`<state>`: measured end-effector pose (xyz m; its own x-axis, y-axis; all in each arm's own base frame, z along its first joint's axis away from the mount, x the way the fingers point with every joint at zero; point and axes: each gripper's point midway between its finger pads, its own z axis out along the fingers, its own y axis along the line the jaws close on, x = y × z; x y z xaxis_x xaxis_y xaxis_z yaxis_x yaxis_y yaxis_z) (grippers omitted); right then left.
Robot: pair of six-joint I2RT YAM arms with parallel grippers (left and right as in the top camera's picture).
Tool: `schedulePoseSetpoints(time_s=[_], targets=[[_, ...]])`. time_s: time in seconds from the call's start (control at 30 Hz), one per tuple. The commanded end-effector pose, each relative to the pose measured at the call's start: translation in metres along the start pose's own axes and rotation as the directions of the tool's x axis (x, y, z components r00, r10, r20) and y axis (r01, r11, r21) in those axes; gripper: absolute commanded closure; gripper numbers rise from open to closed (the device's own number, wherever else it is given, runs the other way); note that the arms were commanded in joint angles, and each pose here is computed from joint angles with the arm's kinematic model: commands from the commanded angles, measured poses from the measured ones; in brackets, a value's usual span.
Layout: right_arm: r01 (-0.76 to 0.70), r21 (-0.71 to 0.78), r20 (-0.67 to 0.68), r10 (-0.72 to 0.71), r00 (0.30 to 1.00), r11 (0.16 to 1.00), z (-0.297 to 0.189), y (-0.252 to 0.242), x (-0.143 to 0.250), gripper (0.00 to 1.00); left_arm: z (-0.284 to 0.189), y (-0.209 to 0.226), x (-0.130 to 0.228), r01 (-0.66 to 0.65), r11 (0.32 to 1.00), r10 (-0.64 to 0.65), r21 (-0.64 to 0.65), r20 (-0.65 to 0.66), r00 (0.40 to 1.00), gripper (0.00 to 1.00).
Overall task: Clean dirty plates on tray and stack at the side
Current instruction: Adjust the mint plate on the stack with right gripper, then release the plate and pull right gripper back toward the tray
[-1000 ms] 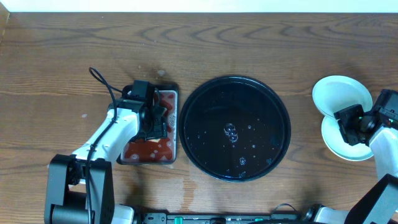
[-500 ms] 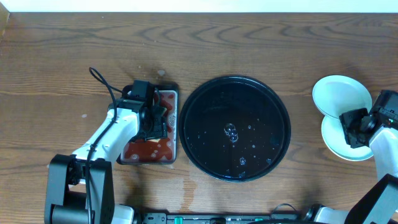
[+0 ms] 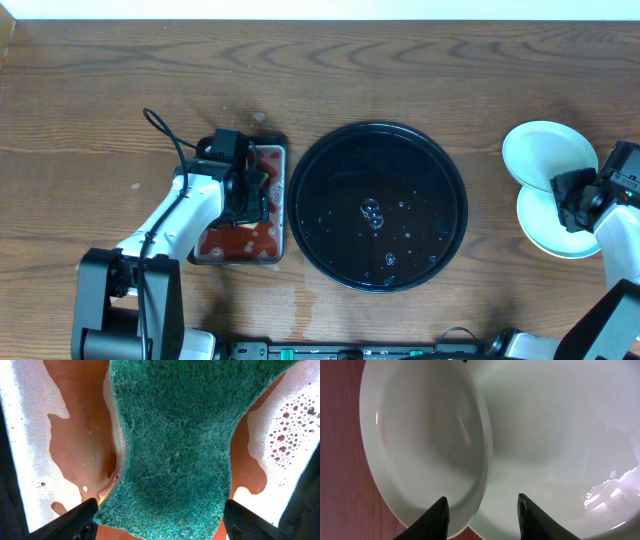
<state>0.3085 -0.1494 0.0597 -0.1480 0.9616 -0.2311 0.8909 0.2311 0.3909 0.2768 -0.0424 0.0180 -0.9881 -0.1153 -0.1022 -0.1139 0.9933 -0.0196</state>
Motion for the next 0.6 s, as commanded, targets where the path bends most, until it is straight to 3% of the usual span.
schedulePoseSetpoints(time_s=[0.0, 0.2, 0.4, 0.57], targets=[[-0.016, 0.034, -0.006, 0.016, 1.000, 0.999, 0.010, -0.003, 0.001, 0.58, 0.003, 0.003, 0.003, -0.002, 1.000, 0.002, -0.009, -0.011, 1.000, 0.21], [-0.033, 0.069, -0.031, 0.036, 0.999, 0.997, 0.025, -0.010, 0.005, 0.68, 0.003, 0.003, 0.003, -0.002, 1.000, 0.002, -0.009, -0.012, 1.000, 0.21], [-0.010, 0.083, -0.042, 0.013, 0.999, 0.997, 0.023, -0.014, 0.007, 0.99, 0.003, 0.003, 0.003, -0.002, 1.000, 0.002, -0.009, -0.011, 1.000, 0.21], [0.000, 0.123, -0.061, 0.008, 0.998, 0.992, 0.019, -0.029, 0.007, 0.99, 0.003, 0.003, 0.003, -0.002, 1.000, 0.002, -0.008, -0.011, 1.000, 0.21]])
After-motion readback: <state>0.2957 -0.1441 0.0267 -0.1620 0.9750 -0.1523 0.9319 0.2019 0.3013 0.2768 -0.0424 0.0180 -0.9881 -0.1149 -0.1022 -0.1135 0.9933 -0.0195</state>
